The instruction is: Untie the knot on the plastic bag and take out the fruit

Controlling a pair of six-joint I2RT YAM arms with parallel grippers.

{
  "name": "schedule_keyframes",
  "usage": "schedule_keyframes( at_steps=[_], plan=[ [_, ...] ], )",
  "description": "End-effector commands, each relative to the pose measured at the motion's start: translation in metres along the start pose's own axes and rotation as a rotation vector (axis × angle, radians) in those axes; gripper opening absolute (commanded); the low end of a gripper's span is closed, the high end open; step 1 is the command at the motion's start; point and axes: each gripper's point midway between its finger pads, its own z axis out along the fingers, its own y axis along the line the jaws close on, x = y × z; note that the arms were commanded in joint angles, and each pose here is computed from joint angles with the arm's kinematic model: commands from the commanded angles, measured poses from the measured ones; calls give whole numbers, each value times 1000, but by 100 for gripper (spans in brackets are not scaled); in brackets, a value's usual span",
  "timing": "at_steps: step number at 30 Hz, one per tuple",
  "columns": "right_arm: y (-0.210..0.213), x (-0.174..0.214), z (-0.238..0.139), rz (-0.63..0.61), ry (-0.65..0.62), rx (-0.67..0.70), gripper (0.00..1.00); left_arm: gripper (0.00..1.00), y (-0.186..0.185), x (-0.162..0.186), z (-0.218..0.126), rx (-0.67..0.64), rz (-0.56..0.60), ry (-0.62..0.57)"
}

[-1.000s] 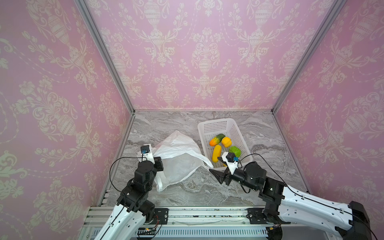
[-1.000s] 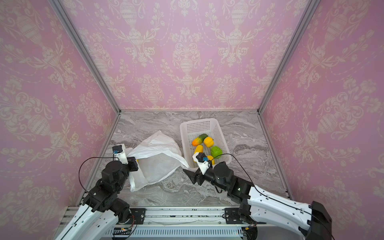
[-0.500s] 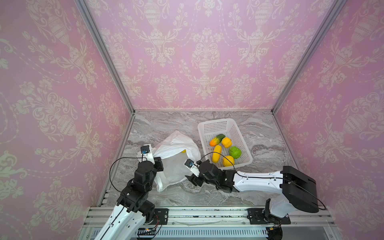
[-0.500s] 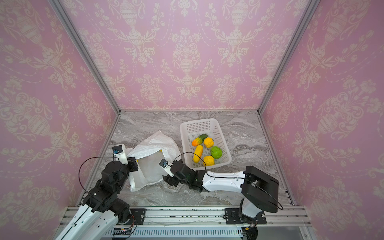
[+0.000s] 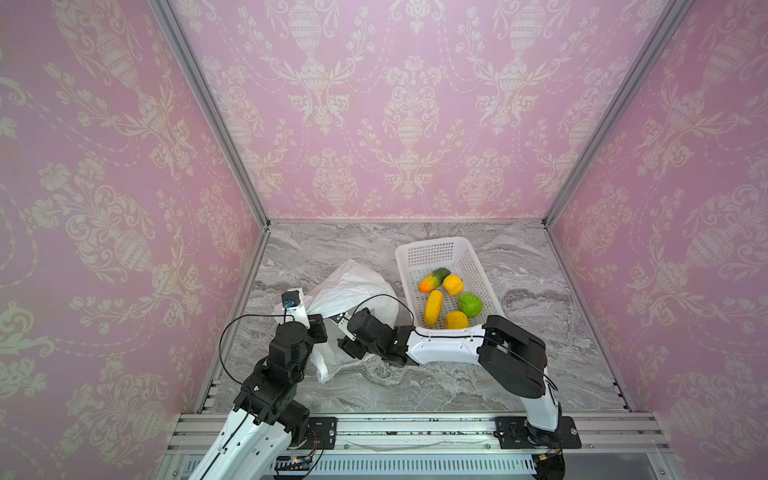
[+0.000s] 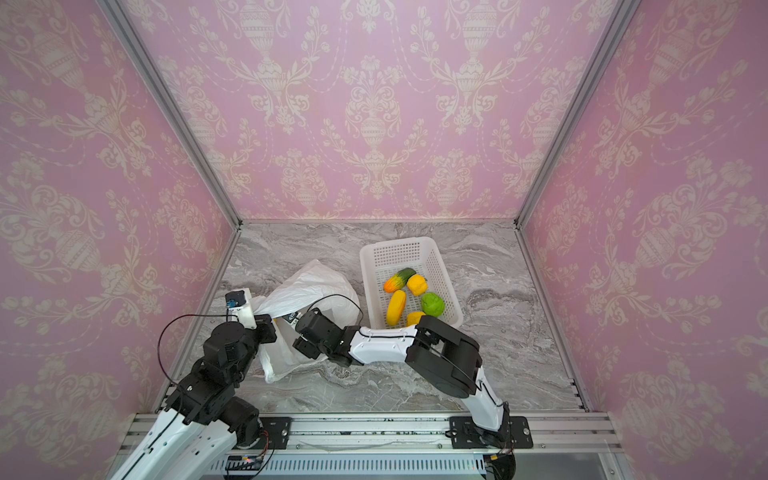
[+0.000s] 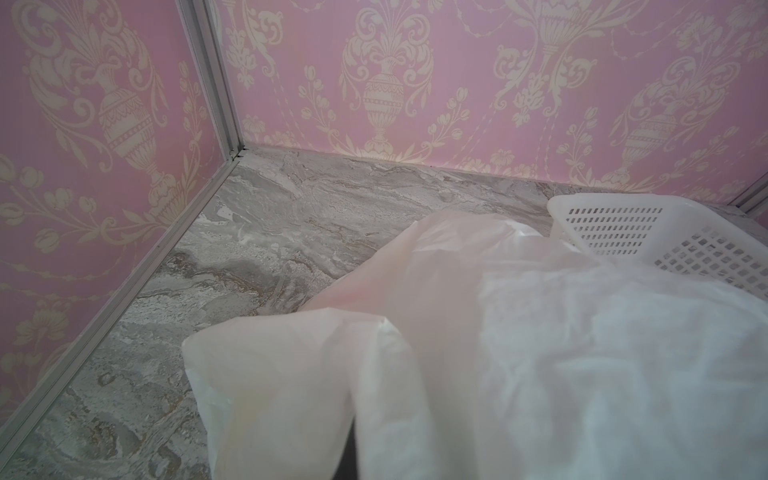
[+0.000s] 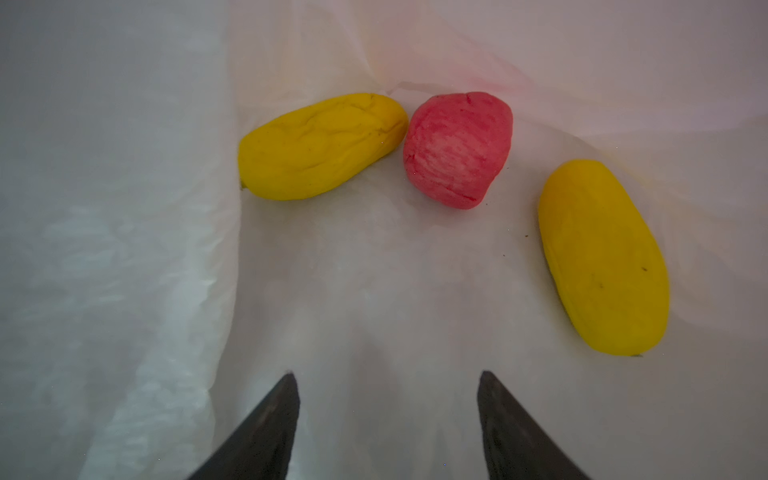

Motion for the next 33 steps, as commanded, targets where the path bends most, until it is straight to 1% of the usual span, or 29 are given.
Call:
schedule_keyframes(
  at_steps=[1,3,6,10,13,15,17,19,21,23,25,30,31,33],
  plan=[
    [-12,4,12,27,40,44,70,0,-3,1,0,20,-17,-3],
    [-22,0,18,43,31,72,71,0,-3,1,0,21,-16,-2],
    [-47,-7,25,68,30,155,74,0,-4,1,0,29,-15,-3],
    [-75,-14,32,106,25,228,75,0,-5,1,0,35,-14,-2],
    [-85,-18,36,102,13,270,81,0,-6,1,0,38,-12,0],
    [-91,-19,40,96,9,292,87,0,-7,1,1,41,-12,0],
    [-96,-18,46,93,25,312,90,0,-7,1,1,43,-12,1],
    [-103,-16,51,96,52,331,91,0,-8,0,1,44,-13,0],
    [-104,-13,50,92,75,338,90,0,-8,1,1,44,-11,2],
    [-102,-10,39,92,78,327,87,0,-7,0,1,43,-12,0],
    [-92,-8,19,86,50,286,86,0,-7,1,1,39,-11,0],
    [-65,-10,-52,58,-66,201,84,0,-5,0,1,31,-12,-2],
    [-61,-1,-69,46,-77,188,84,0,-5,0,1,30,-11,-1],
    [-56,-2,-98,52,-127,143,84,0,-5,1,1,28,-11,0]
  ],
)
